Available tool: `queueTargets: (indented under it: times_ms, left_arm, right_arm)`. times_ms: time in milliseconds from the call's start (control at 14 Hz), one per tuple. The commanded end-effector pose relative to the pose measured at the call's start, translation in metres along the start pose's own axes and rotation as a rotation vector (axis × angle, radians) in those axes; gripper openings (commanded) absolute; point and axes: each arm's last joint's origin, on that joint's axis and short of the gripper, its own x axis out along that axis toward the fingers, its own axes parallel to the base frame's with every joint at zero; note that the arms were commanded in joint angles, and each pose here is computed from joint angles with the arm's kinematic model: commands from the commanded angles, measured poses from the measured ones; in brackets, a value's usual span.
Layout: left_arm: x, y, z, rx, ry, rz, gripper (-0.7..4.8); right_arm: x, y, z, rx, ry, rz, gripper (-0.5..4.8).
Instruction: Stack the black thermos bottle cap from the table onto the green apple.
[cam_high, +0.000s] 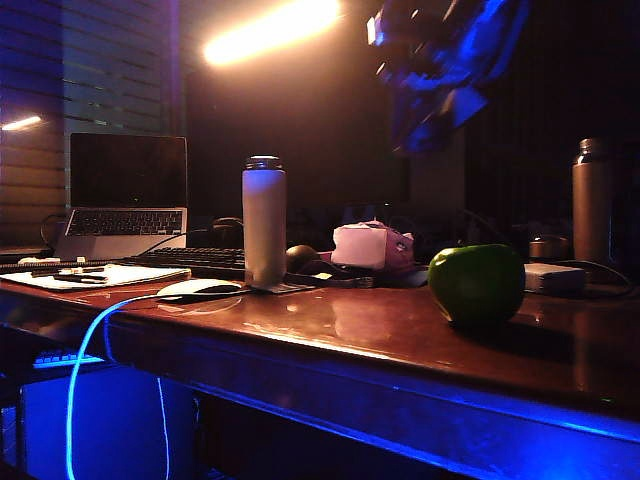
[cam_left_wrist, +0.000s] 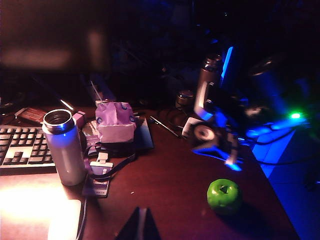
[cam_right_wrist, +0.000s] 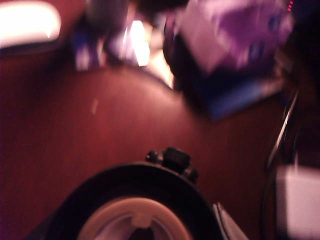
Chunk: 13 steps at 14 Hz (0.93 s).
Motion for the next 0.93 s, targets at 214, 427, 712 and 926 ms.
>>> queueTargets:
  times_ms: [214, 427, 712, 926]
  left_arm:
    - [-0.002, -0.001, 0.002, 0.011, -0.014, -0.005, -0.03]
    - [-0.002, -0.001, 0.002, 0.009, -0.012, -0.005, -0.03]
    - [-0.002, -0.001, 0.002, 0.009, -0.011, -0.005, -0.03]
    - [-0.002, -0.001, 0.002, 0.009, -0.011, -0.005, -0.03]
  right_arm:
    - [-0.016, 0.005, -0.015, 0.002, 0.162, 0.076, 2.91]
    - [-0.017, 0.007, -0.019, 0.006, 0.189, 0.141, 2.91]
    - [-0.019, 0.010, -0.029, -0.055, 0.282, 0.197, 2.90]
    - [-0.014, 0.008, -0.031, -0.065, 0.258, 0.189, 2.90]
